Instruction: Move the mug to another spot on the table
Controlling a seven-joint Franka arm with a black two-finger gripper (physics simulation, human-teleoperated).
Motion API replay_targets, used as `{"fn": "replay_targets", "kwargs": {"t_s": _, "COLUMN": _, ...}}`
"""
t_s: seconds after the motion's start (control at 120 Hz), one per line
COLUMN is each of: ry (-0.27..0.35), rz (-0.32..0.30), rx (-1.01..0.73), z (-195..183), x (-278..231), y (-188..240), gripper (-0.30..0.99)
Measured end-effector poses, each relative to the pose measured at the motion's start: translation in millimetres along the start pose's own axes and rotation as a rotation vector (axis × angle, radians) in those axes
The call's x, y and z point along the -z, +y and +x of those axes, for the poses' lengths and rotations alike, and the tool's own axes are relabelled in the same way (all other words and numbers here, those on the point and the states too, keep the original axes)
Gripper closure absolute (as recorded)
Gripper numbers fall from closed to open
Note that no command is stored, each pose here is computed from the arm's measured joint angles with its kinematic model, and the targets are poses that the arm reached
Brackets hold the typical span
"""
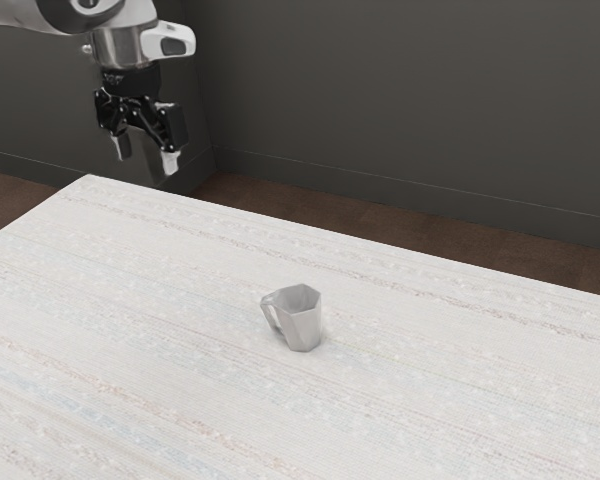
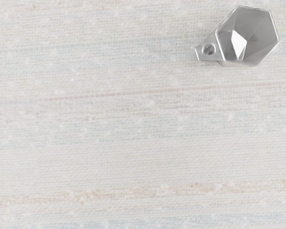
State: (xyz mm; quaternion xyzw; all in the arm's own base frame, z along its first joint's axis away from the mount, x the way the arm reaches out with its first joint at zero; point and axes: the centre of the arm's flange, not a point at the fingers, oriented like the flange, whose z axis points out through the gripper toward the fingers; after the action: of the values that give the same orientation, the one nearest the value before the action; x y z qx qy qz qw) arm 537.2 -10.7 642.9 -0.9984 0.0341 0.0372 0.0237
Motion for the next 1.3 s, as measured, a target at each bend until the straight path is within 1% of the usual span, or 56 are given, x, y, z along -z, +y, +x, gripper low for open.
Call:
{"fn": "replay_targets", "kwargs": {"t_s": 0.117, "ry": 0.045, "rz": 0.003, "rx": -0.017, "z": 5.4, "x": 3.8, "y": 6.5, "gripper": 0.00}}
{"fn": "replay_targets", "kwargs": {"t_s": 0.283, "ry": 0.078, "rz": 0.001, "rx": -0.042, "z": 9.8, "x": 7.0, "y": 17.4, "gripper": 0.00}}
{"fn": "replay_targets", "kwargs": {"t_s": 0.367, "ry": 0.104, "rz": 0.013, "rx": -0.067, "z": 10.3, "x": 16.1, "y": 21.5, "gripper": 0.00}}
{"fn": "replay_targets", "kwargs": {"t_s": 0.533, "ry": 0.109, "rz": 0.024, "rx": -0.169, "z": 16.6, "x": 8.2, "y": 31.4, "gripper": 0.00}}
{"fn": "replay_targets", "kwargs": {"t_s": 0.65, "ry": 0.106, "rz": 0.024, "rx": -0.273, "z": 30.2, "x": -21.6, "y": 40.1, "gripper": 0.00}}
{"fn": "replay_targets", "kwargs": {"t_s": 0.717, "ry": 0.102, "rz": 0.004, "rx": -0.338, "z": 44.1, "x": -50.3, "y": 45.8, "gripper": 0.00}}
{"fn": "replay_targets", "kwargs": {"t_s": 0.8, "ry": 0.102, "rz": -0.016, "rx": -0.402, "z": 51.5, "x": -81.0, "y": 45.6, "gripper": 0.00}}
{"fn": "replay_targets", "kwargs": {"t_s": 0.992, "ry": 0.097, "rz": -0.033, "rx": -0.498, "z": 41.3, "x": -145.6, "y": 28.5, "gripper": 0.00}}
{"fn": "replay_targets", "kwargs": {"t_s": 1.067, "ry": 0.114, "rz": -0.026, "rx": -0.530, "z": 41.5, "x": -155.2, "y": 21.4, "gripper": 0.00}}
{"fn": "replay_targets", "kwargs": {"t_s": 1.3, "ry": 0.116, "rz": -0.011, "rx": -0.666, "z": 38.9, "x": -206.3, "y": 13.5, "gripper": 0.00}}
